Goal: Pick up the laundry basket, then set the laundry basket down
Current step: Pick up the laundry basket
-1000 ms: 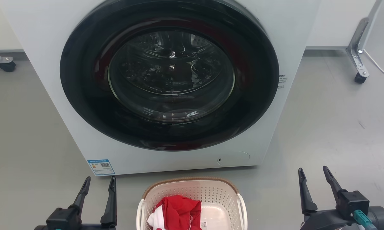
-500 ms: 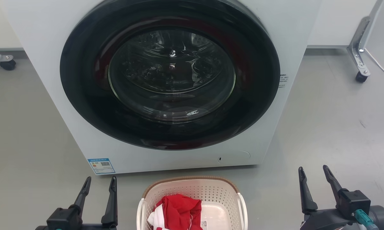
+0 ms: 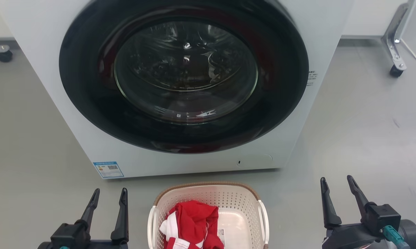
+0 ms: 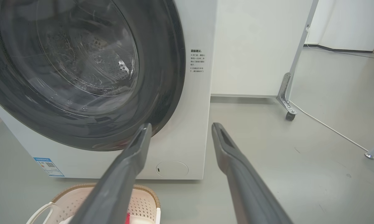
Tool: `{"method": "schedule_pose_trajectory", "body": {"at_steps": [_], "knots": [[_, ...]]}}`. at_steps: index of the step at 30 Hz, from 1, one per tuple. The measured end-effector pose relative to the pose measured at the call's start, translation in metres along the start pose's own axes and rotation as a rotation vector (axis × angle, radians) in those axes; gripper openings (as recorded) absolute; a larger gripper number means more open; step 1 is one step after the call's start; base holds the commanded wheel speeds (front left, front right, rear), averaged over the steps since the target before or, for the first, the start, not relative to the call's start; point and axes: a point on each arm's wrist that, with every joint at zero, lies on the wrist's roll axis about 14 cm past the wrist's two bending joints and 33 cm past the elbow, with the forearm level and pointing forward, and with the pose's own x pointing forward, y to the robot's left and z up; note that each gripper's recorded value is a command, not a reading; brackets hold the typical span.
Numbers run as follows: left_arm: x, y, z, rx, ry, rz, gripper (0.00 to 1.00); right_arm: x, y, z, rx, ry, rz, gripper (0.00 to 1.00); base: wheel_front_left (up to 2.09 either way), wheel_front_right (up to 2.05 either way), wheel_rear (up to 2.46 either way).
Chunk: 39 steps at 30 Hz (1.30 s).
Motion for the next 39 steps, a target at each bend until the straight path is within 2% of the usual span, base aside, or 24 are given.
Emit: {"method": "schedule_pose_trajectory", "body": {"at_steps": [9,16,39], "knots": [[0.025,0.001,-0.011,-0.005,0.032,-0.010,1.00,0.020,0.004,-0.016,0.017,0.040,0.013,1.00,0.00,0.00,0.00],[0.052,-0.001,-0.030,-0.013,0.077,-0.035,1.00,0.038,0.004,-0.043,0.032,0.104,0.011,1.00,0.00,0.00,0.00],[0.139,0.018,-0.139,-0.039,0.367,-0.058,1.00,0.122,0.021,-0.142,0.051,0.284,0.068,1.00,0.00,0.00,0.00]]}}
